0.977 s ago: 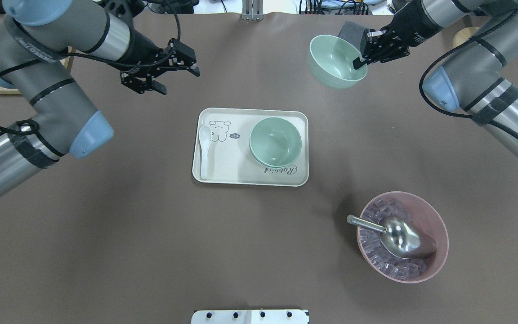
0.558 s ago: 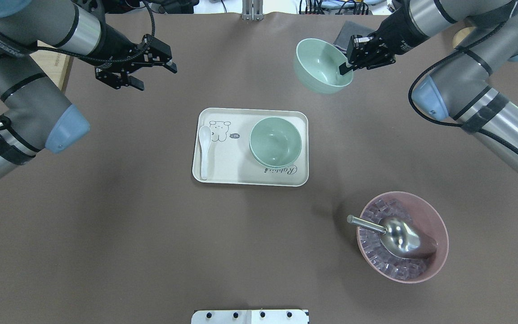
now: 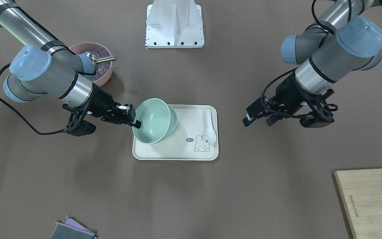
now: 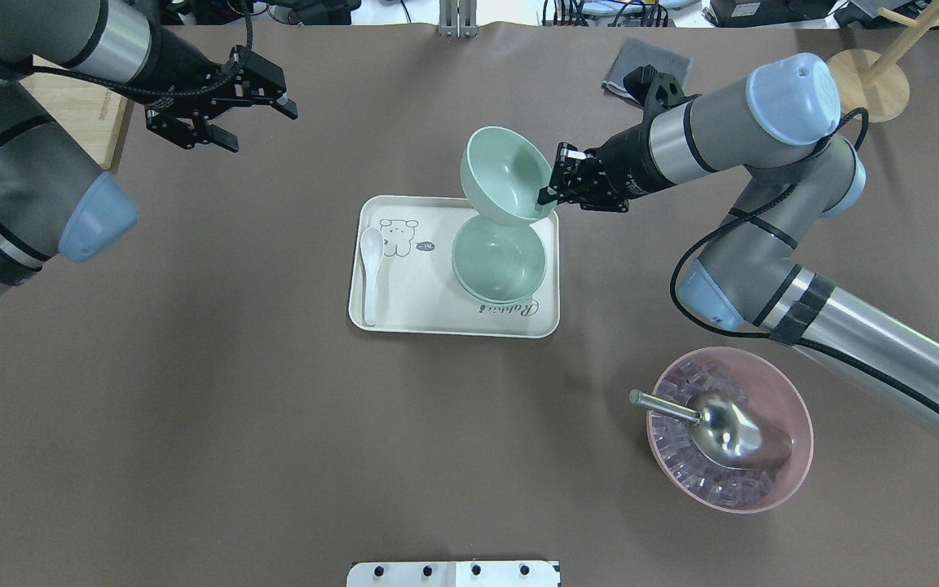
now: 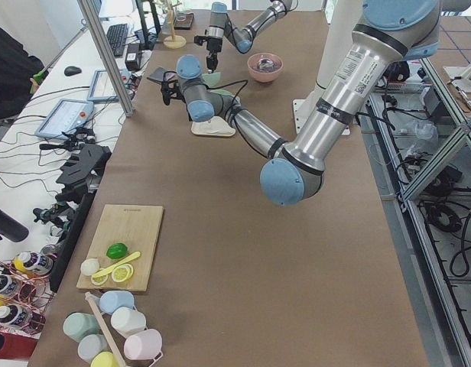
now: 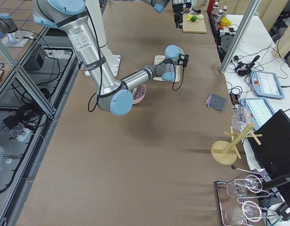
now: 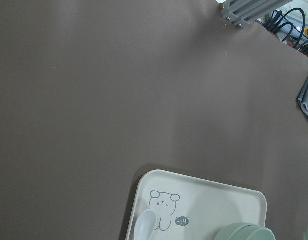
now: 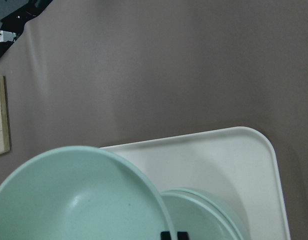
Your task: Stack green bowls together
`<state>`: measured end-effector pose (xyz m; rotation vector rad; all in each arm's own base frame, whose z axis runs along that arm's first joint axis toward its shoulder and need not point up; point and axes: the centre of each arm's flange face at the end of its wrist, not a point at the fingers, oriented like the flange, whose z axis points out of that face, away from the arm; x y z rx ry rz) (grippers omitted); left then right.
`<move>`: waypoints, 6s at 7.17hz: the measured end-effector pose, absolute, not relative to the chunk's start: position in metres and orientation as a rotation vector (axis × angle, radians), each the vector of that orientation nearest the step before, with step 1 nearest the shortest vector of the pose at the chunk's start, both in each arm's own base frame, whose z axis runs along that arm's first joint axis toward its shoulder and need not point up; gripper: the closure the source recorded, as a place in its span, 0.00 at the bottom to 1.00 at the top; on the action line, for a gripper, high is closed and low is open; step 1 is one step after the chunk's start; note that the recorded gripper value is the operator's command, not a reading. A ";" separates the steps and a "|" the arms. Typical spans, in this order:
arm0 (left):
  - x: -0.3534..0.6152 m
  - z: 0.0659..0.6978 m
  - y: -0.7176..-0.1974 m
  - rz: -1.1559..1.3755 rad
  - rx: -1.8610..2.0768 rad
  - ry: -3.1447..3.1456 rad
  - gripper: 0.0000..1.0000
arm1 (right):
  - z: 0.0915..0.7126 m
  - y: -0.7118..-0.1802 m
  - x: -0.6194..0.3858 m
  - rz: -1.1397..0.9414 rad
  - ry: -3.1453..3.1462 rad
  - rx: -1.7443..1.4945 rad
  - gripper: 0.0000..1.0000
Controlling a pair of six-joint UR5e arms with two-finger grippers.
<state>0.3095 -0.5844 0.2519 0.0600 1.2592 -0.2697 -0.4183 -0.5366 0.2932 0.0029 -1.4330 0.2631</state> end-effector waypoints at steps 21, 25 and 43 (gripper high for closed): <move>0.304 0.254 -0.589 -0.282 0.065 1.254 0.02 | 0.325 -0.523 -0.383 0.228 -1.463 0.079 0.00; 0.185 0.306 -0.609 -0.274 0.276 1.175 0.02 | 0.340 -0.605 -0.251 0.329 -1.303 0.228 0.00; -0.083 0.614 -0.511 -0.125 0.045 0.763 0.02 | 0.617 -0.502 0.064 0.094 -0.777 -0.031 0.00</move>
